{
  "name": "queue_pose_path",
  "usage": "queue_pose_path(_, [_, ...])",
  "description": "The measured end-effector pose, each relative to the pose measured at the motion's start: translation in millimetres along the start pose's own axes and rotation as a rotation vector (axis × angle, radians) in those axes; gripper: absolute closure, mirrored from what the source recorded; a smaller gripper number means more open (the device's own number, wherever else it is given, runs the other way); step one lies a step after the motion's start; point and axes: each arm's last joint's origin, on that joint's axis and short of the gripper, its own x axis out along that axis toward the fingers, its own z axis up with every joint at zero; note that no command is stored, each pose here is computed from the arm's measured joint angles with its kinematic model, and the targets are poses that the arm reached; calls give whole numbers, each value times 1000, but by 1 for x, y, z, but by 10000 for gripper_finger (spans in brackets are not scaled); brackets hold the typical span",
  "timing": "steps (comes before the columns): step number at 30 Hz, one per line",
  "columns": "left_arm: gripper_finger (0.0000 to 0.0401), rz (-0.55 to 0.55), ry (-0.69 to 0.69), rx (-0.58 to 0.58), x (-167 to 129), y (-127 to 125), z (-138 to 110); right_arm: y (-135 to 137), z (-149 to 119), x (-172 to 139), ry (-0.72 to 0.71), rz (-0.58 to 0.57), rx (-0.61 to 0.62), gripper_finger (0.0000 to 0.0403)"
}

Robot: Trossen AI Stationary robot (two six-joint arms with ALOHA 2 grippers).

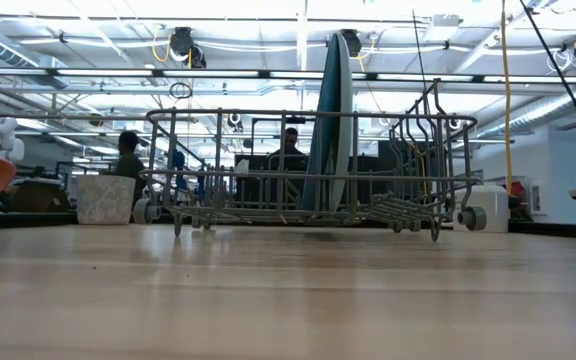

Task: Sort dishes
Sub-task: Put the gray plate in the dish rack

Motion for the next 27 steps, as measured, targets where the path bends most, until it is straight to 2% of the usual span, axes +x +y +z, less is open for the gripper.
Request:
queue_pose_path(3, [401, 10, -33, -118, -21, 18, 12, 0, 0, 0, 0, 0, 0, 394])
queue_pose_path(5, [401, 1, -34, -152, -28, 18, 11, 0, 0, 0, 0, 0, 0, 394])
queue_pose_path(10, [401, 19, 42, -180, -28, 2, -13, 0, 0, 0, 0, 0, 0, 394])
queue_pose_path(15, [401, 65, -17, -286, -36, 2, -35, 0, -1, 0, 5, -1, 3, 394])
queue_pose_path(19, [401, 101, -65, -356, -44, -2, -69, 0, -1, 0, 7, -1, 4, 394])
queue_pose_path(23, [401, 149, -96, -504, -53, -3, -115, 0, -1, 0, 7, -1, 4, 394])
queue_pose_path(27, [401, 223, -52, -610, -56, -13, -169, 0, -1, 0, 9, -4, 3, 394])
